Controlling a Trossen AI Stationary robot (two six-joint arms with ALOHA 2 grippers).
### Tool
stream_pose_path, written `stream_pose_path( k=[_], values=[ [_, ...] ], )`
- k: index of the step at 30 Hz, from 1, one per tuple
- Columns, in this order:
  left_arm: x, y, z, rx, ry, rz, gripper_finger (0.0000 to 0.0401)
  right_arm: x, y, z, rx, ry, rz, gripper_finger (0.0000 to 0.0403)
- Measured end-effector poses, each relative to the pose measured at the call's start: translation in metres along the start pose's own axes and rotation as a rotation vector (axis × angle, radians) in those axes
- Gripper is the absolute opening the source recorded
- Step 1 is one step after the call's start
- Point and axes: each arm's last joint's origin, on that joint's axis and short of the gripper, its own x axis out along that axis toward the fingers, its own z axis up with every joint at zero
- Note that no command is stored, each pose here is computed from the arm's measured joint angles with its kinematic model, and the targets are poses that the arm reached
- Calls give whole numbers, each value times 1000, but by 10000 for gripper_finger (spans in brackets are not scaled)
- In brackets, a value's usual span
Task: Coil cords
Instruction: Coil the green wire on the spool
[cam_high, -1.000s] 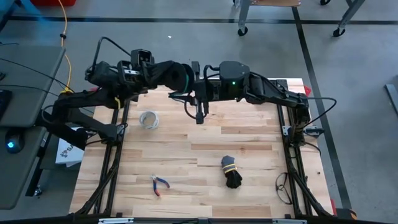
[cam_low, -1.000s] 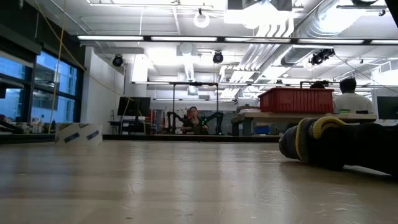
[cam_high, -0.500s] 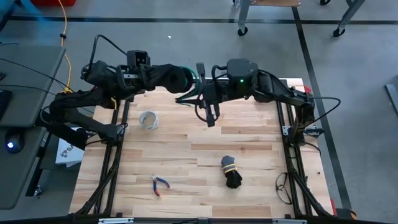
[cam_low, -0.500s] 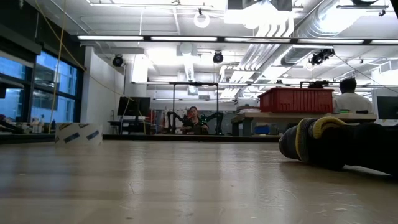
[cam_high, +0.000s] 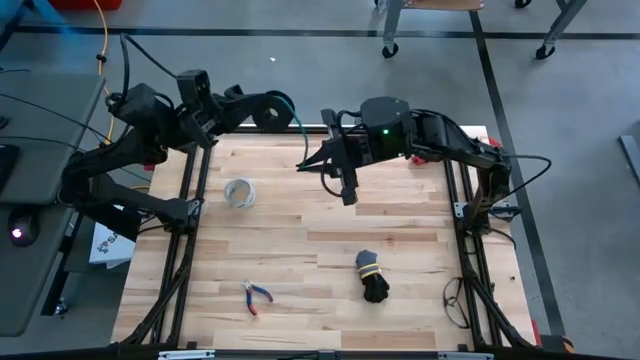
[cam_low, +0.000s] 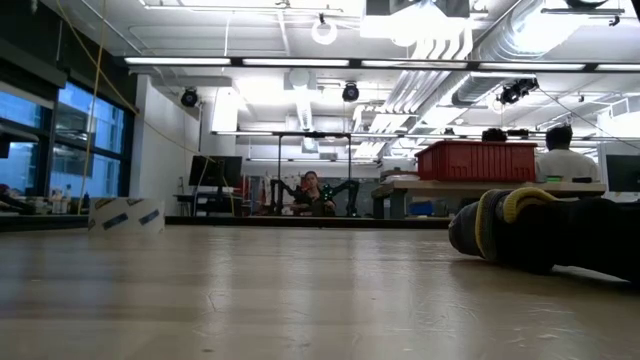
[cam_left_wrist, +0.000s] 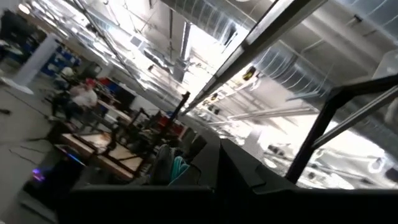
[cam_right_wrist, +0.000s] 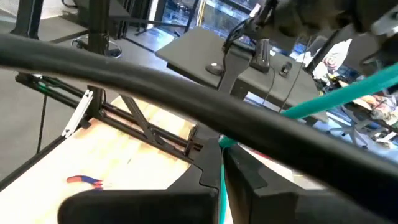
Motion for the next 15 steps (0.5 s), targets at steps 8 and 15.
stream_pose_path(
  k=[8, 15],
  values=[
    [-2, -1, 8, 70, -66, -12, 0, 10, 3, -10, 29, 74, 28, 0],
    [-3, -1, 7, 191, -39, -31, 0, 10, 1, -11, 95, 91, -15, 9]
  ],
)
